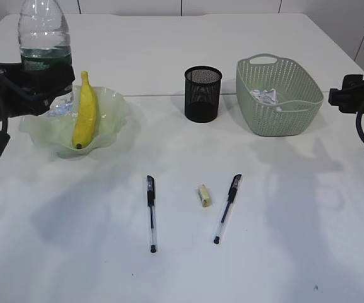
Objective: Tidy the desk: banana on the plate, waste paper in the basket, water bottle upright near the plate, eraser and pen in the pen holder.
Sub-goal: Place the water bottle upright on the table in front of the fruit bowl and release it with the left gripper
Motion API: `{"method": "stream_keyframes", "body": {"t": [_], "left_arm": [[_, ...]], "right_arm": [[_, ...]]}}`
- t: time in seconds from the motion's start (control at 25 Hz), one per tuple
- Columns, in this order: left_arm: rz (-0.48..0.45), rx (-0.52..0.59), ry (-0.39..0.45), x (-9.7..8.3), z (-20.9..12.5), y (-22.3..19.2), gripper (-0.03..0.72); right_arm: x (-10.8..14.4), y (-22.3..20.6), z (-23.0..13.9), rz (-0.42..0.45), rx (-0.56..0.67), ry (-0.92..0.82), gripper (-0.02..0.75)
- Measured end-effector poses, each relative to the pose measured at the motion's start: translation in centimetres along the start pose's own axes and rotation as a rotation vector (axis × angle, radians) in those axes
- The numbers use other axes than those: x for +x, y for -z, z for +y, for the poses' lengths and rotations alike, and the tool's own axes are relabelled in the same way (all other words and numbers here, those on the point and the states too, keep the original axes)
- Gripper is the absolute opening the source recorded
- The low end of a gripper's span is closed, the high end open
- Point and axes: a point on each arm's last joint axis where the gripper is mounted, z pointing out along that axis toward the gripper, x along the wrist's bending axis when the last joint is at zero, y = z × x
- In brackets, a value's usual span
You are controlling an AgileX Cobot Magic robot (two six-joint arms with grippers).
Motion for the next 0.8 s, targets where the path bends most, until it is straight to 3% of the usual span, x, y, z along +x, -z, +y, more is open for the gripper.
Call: {"method": "stream_keyframes", "body": {"t": [0.28, 0.64, 0.8], "left_arm": [[0.102, 0.059, -0.072, 1.9, -2.1, 3.3, 0.398], [0.224, 0.1, -0.112, 4.2, -3.0, 6.1, 0.398], [0.329, 0.106, -0.093, 5.6, -3.3, 7.7, 0.398]], "right_arm": [[-0.1, 0.0, 0.1, -0.011, -0.012, -0.002, 0.591], [-0.3, 0.0, 0.3, -0.032, -0.035, -0.003, 0.59], [-0.3, 0.0, 0.3, -0.033, -0.037, -0.003, 0.591]]}}
